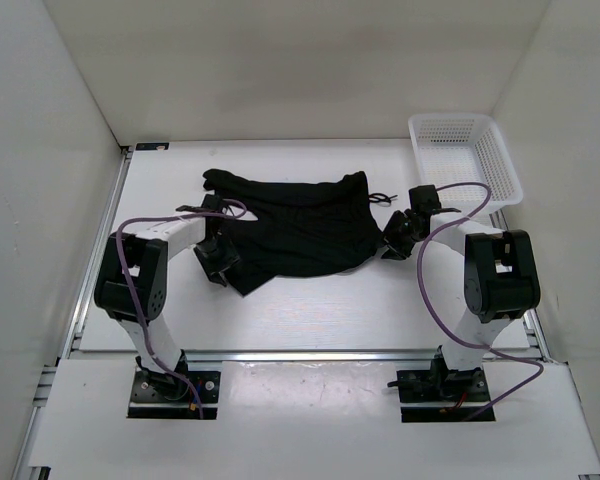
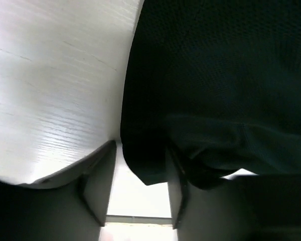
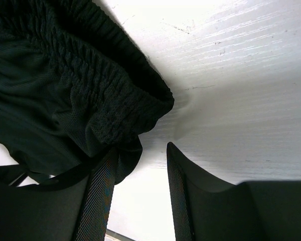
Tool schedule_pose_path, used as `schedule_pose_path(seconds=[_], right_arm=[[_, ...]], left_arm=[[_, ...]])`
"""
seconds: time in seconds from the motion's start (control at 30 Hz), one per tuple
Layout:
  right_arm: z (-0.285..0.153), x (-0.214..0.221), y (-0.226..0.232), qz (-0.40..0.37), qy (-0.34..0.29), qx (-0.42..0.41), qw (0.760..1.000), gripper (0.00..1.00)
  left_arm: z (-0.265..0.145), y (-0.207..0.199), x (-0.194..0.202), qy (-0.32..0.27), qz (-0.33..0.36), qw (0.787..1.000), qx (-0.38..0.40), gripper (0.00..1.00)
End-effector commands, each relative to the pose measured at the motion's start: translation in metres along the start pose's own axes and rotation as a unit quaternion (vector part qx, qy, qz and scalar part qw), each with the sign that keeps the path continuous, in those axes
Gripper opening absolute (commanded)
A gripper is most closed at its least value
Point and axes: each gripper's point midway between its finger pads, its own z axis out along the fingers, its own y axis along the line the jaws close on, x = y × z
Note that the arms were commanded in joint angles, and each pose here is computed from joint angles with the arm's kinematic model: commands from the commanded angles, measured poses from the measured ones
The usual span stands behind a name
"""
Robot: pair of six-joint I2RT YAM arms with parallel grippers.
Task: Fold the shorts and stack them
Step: Flatten the shorts out
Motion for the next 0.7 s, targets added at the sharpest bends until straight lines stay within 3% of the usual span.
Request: schedule_pose_path(seconds=[0.0, 0.03, 0.13, 0.3, 0.43, 0.5, 0.6, 0.63, 0.67], right_arm=[[-0.007, -0.016, 0.012, -0.011, -0.020, -0.009, 1.000, 0.46], [-0.006, -0.016, 0.012, -0.011, -0.020, -0.009, 1.000, 0.46], [-0.002, -0.017, 0.010, -0.009, -0.016, -0.005, 1.000, 0.43], [-0.003, -0.023, 0.018, -0.009, -0.024, -0.019, 0.999, 0.42], [-0.008, -0.030, 0.029, -0.011, -0.037, -0.035, 0.999, 0.73], [-0.001, -0.027, 0.028, -0.012, -0.028, -0.031, 0.999, 0.74], [0.007, -0.027, 0.034, -0.011, -0.019, -0.034, 0.999, 0.49], [0.007, -0.028, 0.033, -0.011, -0.022, -0.030, 0.999, 0.22], [0.006, -0.029, 0.039, -0.017, -0.025, -0.035, 0.999, 0.10]], left_arm=[[-0.002, -0.016, -0.012, -0.018, -0.003, 1.000, 0.021, 0.53], [0.002, -0.015, -0.011, -0.013, -0.003, 1.000, 0.016, 0.38], [0.005, -0.012, -0.011, -0.013, -0.004, 1.000, 0.009, 0.10], [-0.005, -0.016, -0.023, -0.032, -0.009, 0.999, 0.019, 0.10], [-0.020, -0.020, -0.028, -0.047, -0.008, 0.998, 0.028, 0.10], [-0.022, -0.018, -0.026, -0.046, -0.008, 0.999, 0.027, 0.10], [-0.027, -0.018, -0.030, -0.047, -0.013, 0.998, 0.026, 0.10], [-0.032, -0.020, -0.034, -0.058, -0.008, 0.998, 0.030, 0.10], [-0.035, -0.017, -0.034, -0.057, -0.012, 0.998, 0.028, 0.10]])
